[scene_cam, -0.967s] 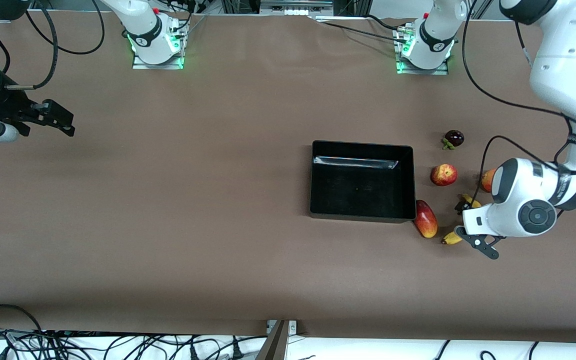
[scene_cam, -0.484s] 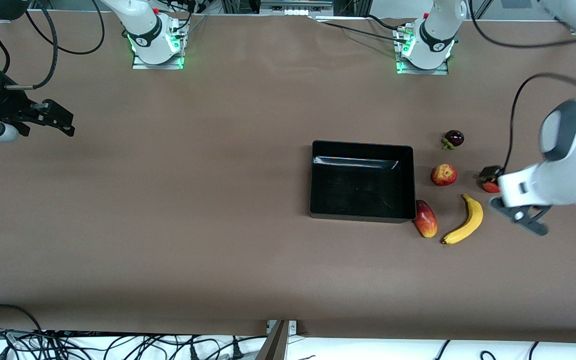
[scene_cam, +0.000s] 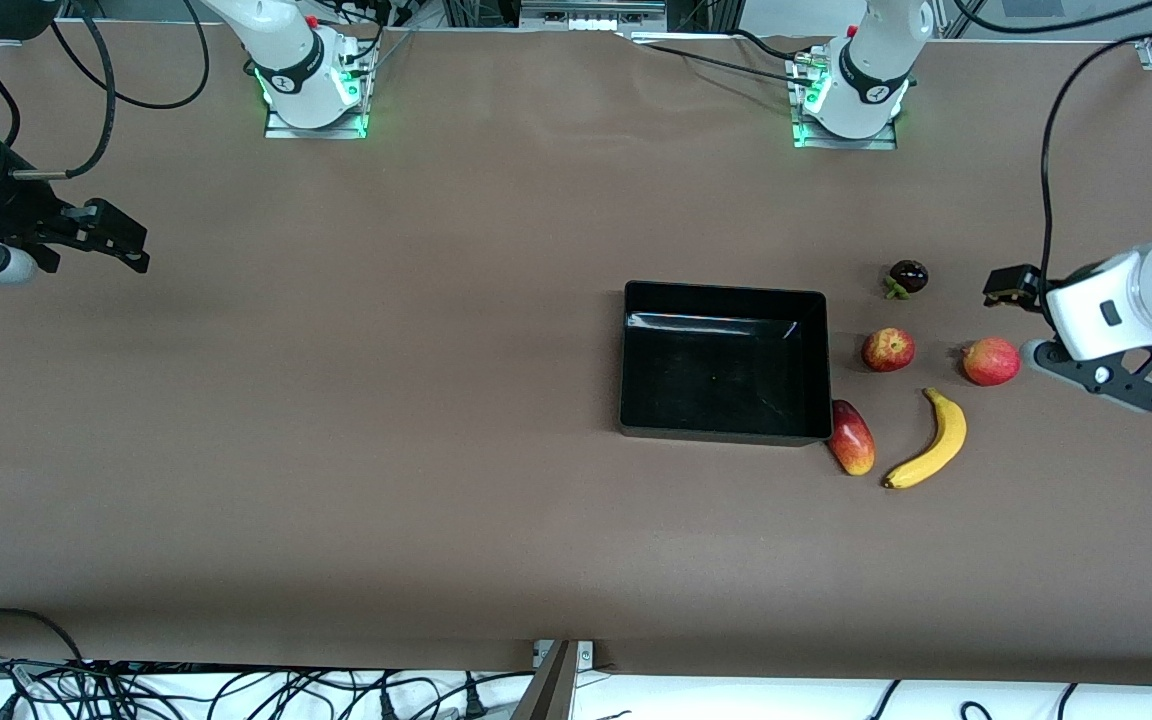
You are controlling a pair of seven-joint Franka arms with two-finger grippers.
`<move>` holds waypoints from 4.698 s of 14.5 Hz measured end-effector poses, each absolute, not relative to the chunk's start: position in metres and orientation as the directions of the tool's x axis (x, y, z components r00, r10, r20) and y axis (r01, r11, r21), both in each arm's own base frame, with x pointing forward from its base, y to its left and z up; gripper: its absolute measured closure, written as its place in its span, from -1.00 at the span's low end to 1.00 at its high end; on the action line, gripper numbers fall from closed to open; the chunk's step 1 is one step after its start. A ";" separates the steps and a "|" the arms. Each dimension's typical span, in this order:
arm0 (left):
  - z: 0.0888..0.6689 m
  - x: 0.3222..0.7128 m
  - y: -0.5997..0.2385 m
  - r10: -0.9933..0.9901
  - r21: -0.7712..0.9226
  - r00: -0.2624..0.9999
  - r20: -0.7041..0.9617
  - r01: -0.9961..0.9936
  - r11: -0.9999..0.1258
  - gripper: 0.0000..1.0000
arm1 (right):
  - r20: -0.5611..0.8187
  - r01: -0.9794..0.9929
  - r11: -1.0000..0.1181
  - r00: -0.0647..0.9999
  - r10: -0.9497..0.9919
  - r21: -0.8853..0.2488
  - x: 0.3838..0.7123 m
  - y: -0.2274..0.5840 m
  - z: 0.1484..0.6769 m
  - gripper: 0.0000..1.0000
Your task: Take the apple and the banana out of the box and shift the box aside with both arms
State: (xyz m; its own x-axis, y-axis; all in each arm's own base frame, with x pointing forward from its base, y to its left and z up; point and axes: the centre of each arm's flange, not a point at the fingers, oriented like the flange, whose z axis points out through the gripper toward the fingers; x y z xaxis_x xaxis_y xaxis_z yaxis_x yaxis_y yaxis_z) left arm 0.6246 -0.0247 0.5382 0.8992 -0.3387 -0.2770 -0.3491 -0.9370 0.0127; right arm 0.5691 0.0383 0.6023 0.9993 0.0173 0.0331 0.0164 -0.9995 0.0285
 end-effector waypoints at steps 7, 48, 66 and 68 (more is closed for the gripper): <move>0.590 0.581 -0.006 -0.096 -0.029 0.983 -0.154 -0.102 -0.994 -1.00 | 0.033 0.016 -0.999 0.999 0.017 0.028 0.569 0.038 0.602 -1.00; 0.591 0.548 -0.015 0.003 -0.048 0.998 -0.056 0.000 -0.999 -1.00 | 0.033 0.017 -0.999 0.999 0.018 0.028 0.569 0.039 0.602 -1.00; 0.591 0.547 -0.019 -0.004 -0.048 0.998 -0.055 -0.006 -0.999 -1.00 | 0.027 0.075 -0.987 0.997 0.072 -0.139 0.530 0.541 0.308 -1.00; 0.591 0.547 -0.019 -0.005 -0.048 0.998 -0.056 -0.008 -0.999 -1.00 | 0.028 0.058 -0.987 0.998 0.055 -0.149 0.521 0.563 0.278 -1.00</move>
State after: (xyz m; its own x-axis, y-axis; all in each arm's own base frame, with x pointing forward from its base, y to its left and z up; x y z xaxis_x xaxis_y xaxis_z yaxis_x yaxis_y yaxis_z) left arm 0.5472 -0.0193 0.5914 0.9984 -0.0051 -0.0558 -0.0078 -0.9988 -0.0483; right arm 0.5208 0.5635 0.2783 0.9981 0.0546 0.0277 0.0582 -0.9871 -0.1492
